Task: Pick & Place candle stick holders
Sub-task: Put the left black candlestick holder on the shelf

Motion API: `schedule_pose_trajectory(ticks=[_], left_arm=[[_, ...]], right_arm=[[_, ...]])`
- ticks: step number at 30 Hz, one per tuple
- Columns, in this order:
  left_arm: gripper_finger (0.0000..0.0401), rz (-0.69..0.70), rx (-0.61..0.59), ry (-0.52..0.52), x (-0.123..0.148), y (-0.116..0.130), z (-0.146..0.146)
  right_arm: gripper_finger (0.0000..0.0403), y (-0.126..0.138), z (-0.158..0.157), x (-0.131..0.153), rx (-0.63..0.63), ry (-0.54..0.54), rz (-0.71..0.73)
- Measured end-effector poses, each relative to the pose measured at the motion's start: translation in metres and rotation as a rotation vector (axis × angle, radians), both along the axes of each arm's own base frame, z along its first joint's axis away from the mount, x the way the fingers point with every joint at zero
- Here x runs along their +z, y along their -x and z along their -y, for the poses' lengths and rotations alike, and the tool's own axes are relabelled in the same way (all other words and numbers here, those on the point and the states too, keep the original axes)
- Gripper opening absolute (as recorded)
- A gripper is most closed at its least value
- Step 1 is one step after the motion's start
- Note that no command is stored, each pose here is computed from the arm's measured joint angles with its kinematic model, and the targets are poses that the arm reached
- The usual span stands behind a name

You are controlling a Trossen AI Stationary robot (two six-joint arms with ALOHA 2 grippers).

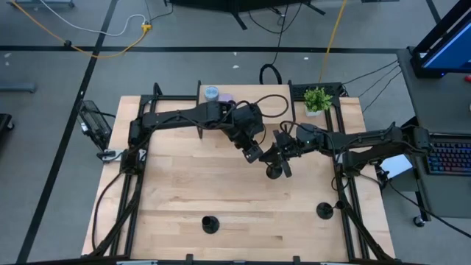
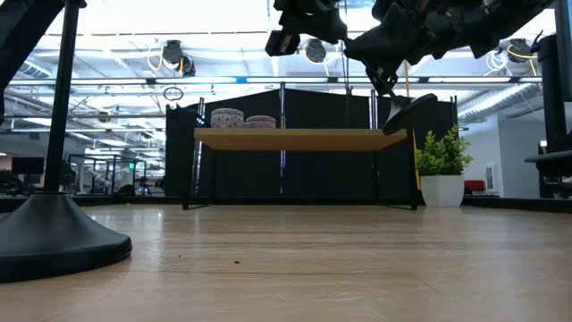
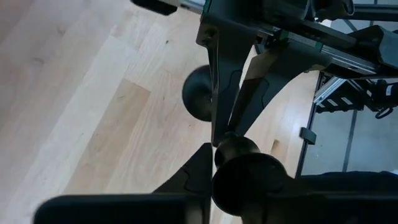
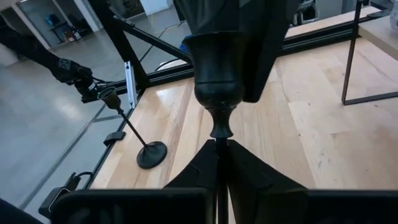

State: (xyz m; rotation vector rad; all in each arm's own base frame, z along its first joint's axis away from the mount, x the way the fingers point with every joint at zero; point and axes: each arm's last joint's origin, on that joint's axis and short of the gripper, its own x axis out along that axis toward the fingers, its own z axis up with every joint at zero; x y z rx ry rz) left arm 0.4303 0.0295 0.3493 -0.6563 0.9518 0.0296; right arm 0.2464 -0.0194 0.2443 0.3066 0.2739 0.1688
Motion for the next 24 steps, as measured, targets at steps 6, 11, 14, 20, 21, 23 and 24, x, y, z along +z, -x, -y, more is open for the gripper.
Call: schedule_pose_trajectory(ticks=[6, 11, 14, 20, 21, 23, 24], left_arm=[[0.0107, 0.013, -0.024, -0.026, 0.002, 0.001, -0.001], [0.0156, 0.022, -0.018, -0.033, 0.007, 0.006, -0.003], [0.0186, 0.034, -0.014, -0.046, 0.012, 0.009, -0.007], [0.0228, 0.086, 0.024, -0.042, 0.036, 0.028, -0.021], [0.0232, 0.107, 0.030, -0.045, 0.043, 0.032, -0.022], [0.0237, 0.132, 0.045, -0.051, 0.054, 0.042, -0.026], [0.0239, 0.156, 0.056, -0.063, 0.061, 0.048, -0.027]], right_arm=[[0.0008, 0.002, 0.000, 0.002, -0.023, 0.004, 0.005], [0.0008, 0.004, 0.001, 0.006, -0.031, 0.007, 0.022], [0.0008, 0.005, 0.001, 0.008, -0.040, 0.008, 0.032], [0.0008, 0.006, 0.005, 0.008, -0.115, 0.001, 0.019], [0.0008, 0.006, 0.006, 0.008, -0.127, 0.003, 0.015], [0.0008, 0.007, 0.008, 0.007, -0.136, 0.003, 0.009], [0.0008, 0.006, 0.008, 0.008, -0.137, 0.003, 0.017]])
